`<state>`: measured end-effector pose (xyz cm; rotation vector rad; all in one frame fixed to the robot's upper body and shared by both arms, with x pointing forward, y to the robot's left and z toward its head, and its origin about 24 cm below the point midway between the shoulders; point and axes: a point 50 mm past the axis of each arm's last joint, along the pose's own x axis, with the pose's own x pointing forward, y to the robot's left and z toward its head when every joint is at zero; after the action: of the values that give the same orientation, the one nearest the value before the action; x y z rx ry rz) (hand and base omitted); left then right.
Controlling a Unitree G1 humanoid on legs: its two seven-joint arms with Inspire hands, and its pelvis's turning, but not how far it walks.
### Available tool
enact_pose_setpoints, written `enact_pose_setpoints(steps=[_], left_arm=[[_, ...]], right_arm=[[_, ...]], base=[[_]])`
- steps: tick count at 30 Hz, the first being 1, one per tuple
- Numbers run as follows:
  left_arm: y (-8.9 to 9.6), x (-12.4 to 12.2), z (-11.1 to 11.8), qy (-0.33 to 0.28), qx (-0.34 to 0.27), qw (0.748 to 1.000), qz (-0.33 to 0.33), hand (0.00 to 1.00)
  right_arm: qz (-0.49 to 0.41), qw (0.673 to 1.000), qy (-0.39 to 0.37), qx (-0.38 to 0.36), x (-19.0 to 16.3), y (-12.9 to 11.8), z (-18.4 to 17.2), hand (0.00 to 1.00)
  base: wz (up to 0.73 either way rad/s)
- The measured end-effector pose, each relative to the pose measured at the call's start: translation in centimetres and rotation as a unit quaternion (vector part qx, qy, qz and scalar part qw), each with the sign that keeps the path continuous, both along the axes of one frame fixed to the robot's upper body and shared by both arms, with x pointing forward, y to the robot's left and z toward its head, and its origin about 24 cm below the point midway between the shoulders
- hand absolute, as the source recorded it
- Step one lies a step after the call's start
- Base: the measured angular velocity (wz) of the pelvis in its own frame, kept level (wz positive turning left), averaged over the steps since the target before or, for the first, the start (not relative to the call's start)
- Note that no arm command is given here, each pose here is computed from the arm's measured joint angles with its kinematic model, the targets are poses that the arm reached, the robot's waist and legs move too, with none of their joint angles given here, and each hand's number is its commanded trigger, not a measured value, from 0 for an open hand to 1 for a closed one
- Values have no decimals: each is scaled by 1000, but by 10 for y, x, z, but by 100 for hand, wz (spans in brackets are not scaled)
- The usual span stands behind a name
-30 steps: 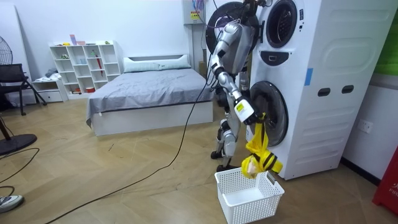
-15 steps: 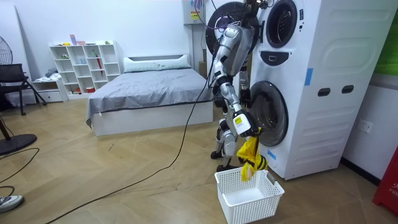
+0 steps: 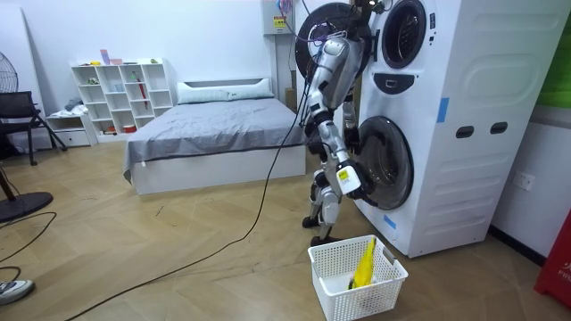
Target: Pick clothes from washing machine
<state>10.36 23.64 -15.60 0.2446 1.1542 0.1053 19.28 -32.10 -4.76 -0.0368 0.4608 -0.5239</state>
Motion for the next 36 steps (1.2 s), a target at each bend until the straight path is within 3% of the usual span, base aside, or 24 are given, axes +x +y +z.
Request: enact_pose_setpoints(steps=[26,36], left_arm=[[-3,-11,-1,-22,5,1000,-10,0],[-7,-31,-3,-12,6,1000,-3,0]], right_arm=[[0,1000,-8,-28,-13,-2,1,0],[-30,981,176,72,-92,25,-75,0]], base=[[8],[36]])
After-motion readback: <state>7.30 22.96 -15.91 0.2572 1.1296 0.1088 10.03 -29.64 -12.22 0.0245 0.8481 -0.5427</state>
